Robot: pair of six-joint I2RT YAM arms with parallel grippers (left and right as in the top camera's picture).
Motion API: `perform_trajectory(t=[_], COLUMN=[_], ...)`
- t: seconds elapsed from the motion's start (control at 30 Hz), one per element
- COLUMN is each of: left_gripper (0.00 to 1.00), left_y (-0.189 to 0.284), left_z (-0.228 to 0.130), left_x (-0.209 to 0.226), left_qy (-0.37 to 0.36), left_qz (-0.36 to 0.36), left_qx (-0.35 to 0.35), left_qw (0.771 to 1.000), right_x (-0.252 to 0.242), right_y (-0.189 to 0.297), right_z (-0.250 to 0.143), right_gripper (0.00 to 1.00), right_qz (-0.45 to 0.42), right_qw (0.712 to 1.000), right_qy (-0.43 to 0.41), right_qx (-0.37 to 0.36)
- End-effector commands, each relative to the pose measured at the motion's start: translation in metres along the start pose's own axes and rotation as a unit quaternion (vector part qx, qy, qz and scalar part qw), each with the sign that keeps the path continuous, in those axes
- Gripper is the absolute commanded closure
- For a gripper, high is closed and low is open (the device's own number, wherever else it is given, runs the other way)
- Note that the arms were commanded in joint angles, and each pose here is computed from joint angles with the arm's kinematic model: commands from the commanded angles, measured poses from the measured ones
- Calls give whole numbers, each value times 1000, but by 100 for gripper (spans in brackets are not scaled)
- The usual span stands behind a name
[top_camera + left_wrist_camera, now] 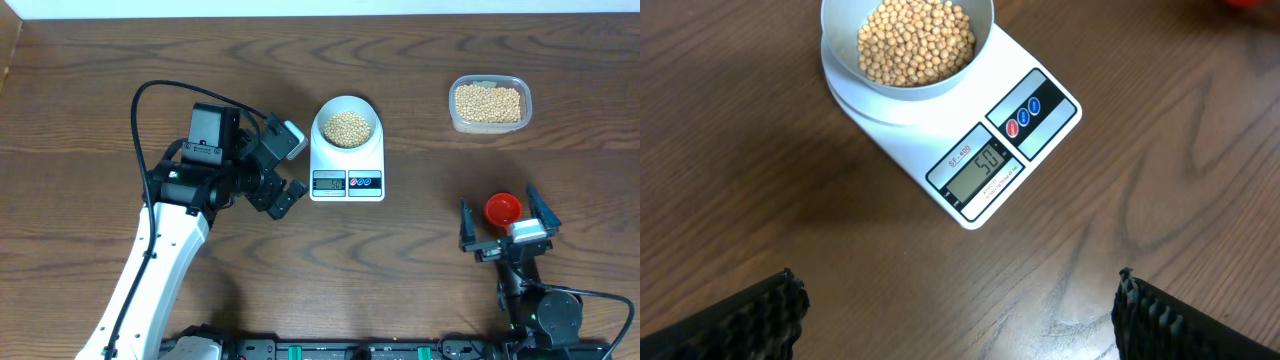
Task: Scoop item into bowl and weigh 50g on scale
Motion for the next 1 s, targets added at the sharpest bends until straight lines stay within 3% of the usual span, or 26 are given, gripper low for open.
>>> perform_trajectory(t=[0.0, 0.63, 0.97], left_gripper=[0, 0, 0], left_y=[3, 3, 3], left_z=[6, 6, 6], left_x=[2, 2, 2], left_qy=[-10, -10, -10], left_qz=[2, 2, 2], left_qx=[-9, -9, -9], left_qw=[1000, 1000, 1000], right_x=[-1, -2, -4], right_y=[0, 4, 4], right_z=[-1, -37, -38], right_gripper=[1, 1, 1], right_qz=[1, 11, 6], right_qw=[1000, 995, 994], right_qy=[14, 37, 62], right_qx=[0, 92, 95])
Point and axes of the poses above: each gripper's point midway between its finger pads, its own y axis back along the fingers, its own x axis along the line the jaws close on, z = x × y, the point moved 5 cm from there along y, back along the fingers, and after that the axes turned 3 degrees about -y, right-handed, at the moved point
